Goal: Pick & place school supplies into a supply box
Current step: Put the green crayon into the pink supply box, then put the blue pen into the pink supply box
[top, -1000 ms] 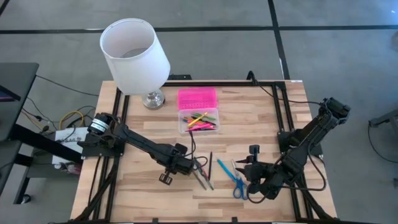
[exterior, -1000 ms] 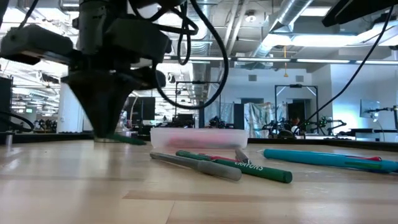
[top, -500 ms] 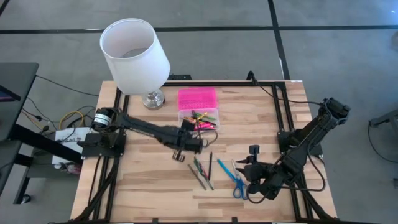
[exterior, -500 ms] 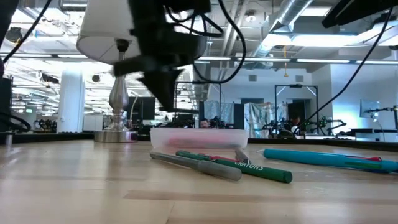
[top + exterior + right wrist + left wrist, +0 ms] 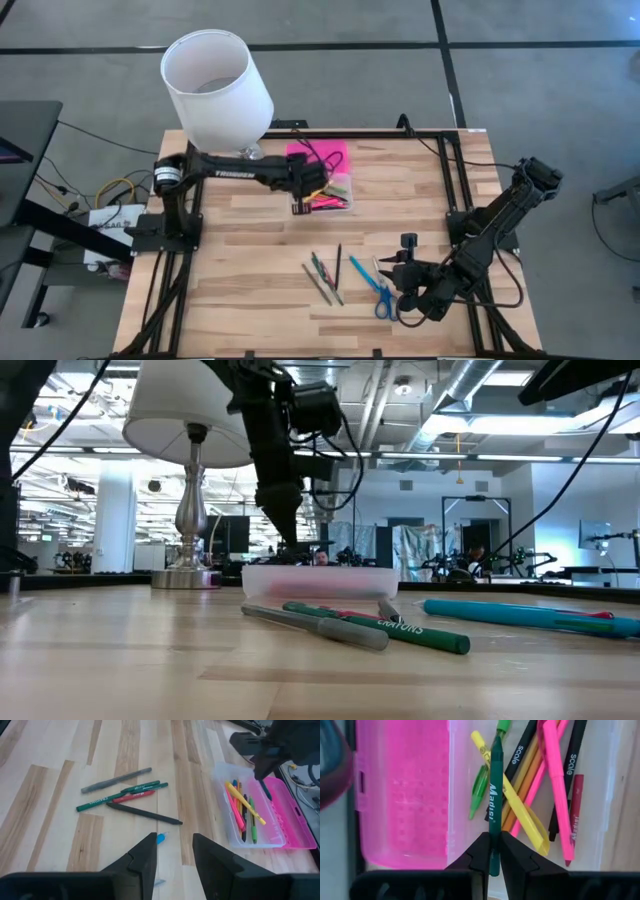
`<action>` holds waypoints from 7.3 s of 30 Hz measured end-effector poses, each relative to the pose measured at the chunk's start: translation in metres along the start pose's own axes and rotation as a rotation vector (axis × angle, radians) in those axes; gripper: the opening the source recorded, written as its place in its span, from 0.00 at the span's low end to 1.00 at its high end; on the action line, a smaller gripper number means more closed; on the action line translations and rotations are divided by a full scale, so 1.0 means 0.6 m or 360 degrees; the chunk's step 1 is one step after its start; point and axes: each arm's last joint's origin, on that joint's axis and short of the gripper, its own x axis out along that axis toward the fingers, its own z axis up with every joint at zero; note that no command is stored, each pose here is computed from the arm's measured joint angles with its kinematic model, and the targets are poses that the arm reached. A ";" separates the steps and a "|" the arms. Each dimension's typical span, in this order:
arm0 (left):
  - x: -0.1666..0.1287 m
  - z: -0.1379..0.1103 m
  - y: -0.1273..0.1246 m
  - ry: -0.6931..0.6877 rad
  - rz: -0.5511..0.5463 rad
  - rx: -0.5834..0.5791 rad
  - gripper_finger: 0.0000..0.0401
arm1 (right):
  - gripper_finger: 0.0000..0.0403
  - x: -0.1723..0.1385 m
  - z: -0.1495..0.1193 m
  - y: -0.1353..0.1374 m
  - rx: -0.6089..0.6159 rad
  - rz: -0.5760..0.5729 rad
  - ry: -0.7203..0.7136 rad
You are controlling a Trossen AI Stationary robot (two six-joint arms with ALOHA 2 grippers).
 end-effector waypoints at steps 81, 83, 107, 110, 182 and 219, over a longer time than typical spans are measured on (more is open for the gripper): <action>-0.156 -0.228 -0.423 -0.0620 -0.0084 0.0161 0.32 | 0.30 0.247 -0.031 -0.001 0.0963 -0.0143 0.0662; -0.157 -0.229 -0.425 -0.0621 -0.0089 0.0149 0.32 | 0.30 0.250 -0.027 0.001 0.0965 -0.0140 0.0663; -0.157 -0.229 -0.425 -0.0637 -0.0068 0.0137 0.32 | 0.49 0.239 -0.029 0.015 0.1185 -0.0147 0.0743; -0.157 -0.229 -0.425 -0.0638 -0.0067 0.0140 0.32 | 0.48 0.239 -0.029 0.016 0.1213 -0.0122 0.0765; -0.156 -0.231 -0.423 -0.0617 -0.0051 0.0150 0.32 | 0.11 0.264 0.051 -0.058 0.0403 0.0022 0.0769; -0.155 -0.233 -0.419 -0.0641 0.0052 0.0164 0.32 | 0.14 0.375 0.058 -0.370 0.0412 -0.0061 0.0486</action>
